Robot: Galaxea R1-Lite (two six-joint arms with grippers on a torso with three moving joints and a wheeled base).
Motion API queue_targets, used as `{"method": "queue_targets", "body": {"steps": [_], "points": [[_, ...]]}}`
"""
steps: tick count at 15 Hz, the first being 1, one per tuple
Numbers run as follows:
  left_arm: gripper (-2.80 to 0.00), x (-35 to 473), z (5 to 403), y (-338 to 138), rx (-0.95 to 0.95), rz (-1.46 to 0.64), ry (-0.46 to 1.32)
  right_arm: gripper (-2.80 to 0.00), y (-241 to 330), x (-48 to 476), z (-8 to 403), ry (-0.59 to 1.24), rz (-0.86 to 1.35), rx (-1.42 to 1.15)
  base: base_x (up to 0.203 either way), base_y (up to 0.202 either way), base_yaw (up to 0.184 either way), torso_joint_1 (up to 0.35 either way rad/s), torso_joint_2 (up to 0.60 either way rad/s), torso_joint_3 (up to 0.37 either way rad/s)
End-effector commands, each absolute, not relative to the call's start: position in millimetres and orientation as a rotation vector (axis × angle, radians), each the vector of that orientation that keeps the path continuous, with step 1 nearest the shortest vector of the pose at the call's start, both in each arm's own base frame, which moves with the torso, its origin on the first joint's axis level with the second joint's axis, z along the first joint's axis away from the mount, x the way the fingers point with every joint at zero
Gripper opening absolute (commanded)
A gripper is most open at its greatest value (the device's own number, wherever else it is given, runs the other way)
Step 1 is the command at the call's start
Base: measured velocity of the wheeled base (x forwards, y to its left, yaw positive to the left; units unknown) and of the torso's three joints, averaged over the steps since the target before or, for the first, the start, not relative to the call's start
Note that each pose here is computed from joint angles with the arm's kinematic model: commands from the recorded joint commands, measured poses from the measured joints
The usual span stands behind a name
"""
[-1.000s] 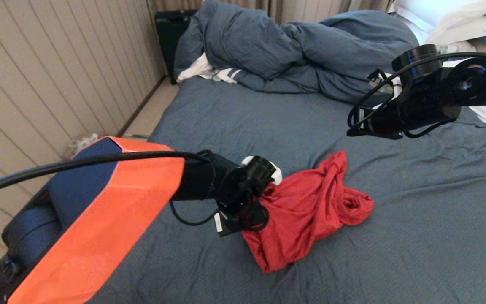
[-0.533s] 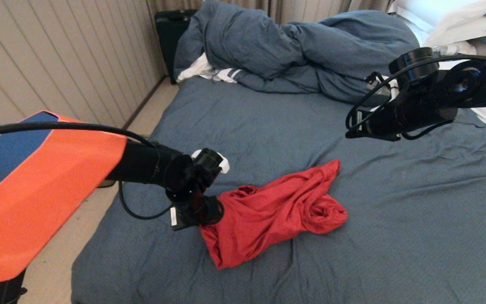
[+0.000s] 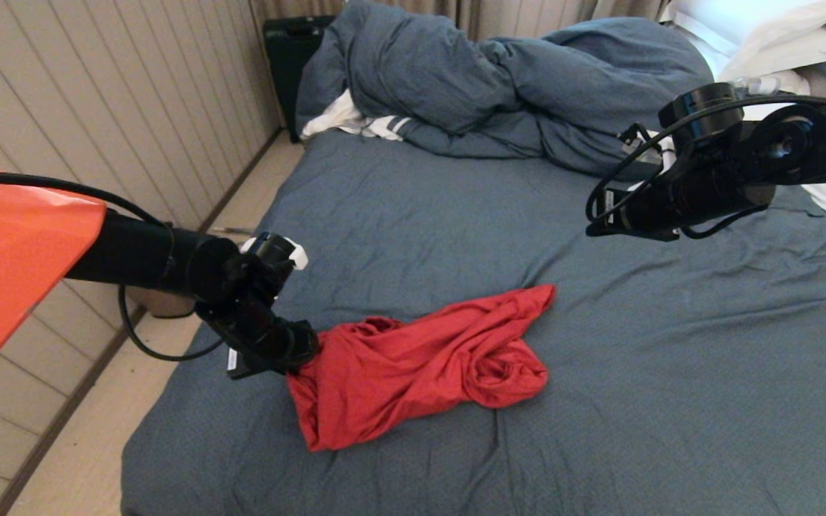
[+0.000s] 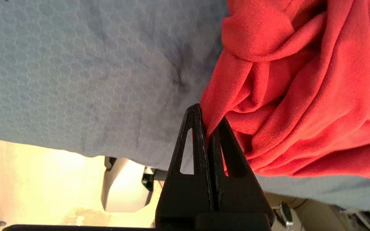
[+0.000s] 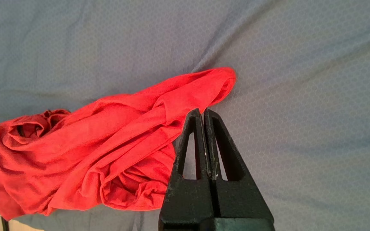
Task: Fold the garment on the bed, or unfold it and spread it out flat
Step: Unford the red T-shirt
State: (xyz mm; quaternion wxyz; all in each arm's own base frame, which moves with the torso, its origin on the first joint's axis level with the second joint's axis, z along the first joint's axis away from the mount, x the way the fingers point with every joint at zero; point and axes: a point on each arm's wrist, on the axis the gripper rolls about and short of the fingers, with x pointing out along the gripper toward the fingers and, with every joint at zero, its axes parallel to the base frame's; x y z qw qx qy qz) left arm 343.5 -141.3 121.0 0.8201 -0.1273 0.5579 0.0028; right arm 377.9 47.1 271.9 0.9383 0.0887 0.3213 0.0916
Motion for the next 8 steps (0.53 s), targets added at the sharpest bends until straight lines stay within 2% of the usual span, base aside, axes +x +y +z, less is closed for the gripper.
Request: {"method": "queue_targets", "body": {"steps": [1,5,8], "points": [[0.00,339.8,127.5,-138.2,-0.281,-0.008,1.181,-2.80,47.4,378.0,271.3,0.656,0.189,0.183,0.000,0.000,0.000,0.000,0.00,0.000],[0.00,322.6,138.6,-138.0,-0.319,-0.101,1.212,-2.80,48.3,380.3,269.5,0.644,0.192,0.182,0.000,0.000,0.000,0.000,0.00,0.000],[0.00,291.3,163.7,-134.9,-0.331,-0.171,1.184,-2.80,56.3,377.0,264.2,0.671,0.234,0.179,0.000,0.000,0.000,0.000,0.00,0.000]]}}
